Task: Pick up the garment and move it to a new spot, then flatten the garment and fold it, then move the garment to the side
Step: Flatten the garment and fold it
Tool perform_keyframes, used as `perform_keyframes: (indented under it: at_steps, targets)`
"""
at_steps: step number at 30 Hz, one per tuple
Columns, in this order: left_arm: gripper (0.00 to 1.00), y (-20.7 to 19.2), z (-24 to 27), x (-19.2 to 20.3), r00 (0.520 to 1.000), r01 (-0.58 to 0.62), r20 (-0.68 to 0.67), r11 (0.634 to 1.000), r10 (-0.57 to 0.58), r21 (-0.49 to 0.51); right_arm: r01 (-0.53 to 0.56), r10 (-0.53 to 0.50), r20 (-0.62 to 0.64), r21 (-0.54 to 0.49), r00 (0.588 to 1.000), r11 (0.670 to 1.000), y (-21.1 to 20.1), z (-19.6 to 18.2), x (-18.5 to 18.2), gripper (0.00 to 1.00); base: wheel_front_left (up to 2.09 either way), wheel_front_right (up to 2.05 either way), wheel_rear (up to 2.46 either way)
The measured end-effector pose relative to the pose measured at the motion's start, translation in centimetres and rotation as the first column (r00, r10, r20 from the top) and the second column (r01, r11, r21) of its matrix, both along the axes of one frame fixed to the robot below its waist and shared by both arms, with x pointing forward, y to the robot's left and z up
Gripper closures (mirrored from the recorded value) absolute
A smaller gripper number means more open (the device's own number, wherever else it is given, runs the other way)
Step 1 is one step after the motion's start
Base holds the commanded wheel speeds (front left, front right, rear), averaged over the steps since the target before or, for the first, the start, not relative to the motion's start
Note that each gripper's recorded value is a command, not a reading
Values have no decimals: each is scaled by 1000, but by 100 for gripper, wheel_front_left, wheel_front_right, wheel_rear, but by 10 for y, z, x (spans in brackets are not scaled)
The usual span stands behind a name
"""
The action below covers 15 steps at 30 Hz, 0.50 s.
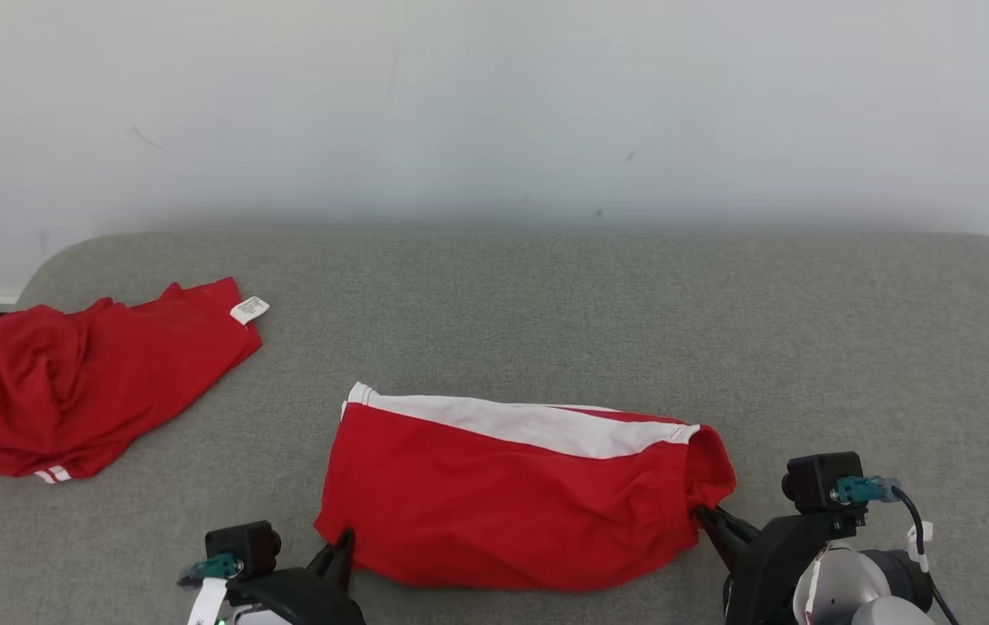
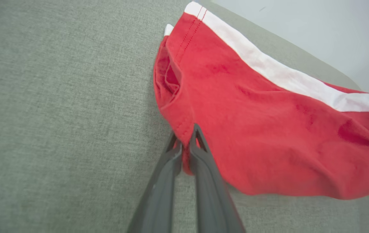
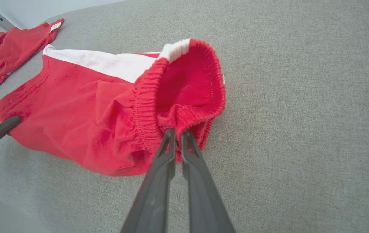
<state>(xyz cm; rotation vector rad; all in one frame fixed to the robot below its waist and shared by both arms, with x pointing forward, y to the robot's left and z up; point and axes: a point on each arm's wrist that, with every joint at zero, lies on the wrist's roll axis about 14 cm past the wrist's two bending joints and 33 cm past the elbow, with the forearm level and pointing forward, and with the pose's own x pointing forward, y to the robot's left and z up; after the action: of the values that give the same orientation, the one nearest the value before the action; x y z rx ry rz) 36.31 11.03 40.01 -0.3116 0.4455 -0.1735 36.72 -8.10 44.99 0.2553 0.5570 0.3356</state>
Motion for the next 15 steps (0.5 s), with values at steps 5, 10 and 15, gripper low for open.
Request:
perform_keyframes:
  at_steps: [5, 10, 15]
  targets:
    - [100, -3, 1, -8, 1000, -12, 14, 1000, 12, -22, 2, -2, -7, -8, 1000, 1000, -4, 2, 0, 100, 0, 0, 0]
    - [100, -11, 0, -19, 1000, -5, 13, 999, 6, -46, 7, -7, -13, -15, 1000, 1000, -7, 2, 0, 100, 0, 0, 0]
    - [100, -19, 1, -26, 1000, 5, 9, 998, -5, -61, 18, -19, -30, -28, 999, 999, -13, -2, -2, 100, 0, 0, 0]
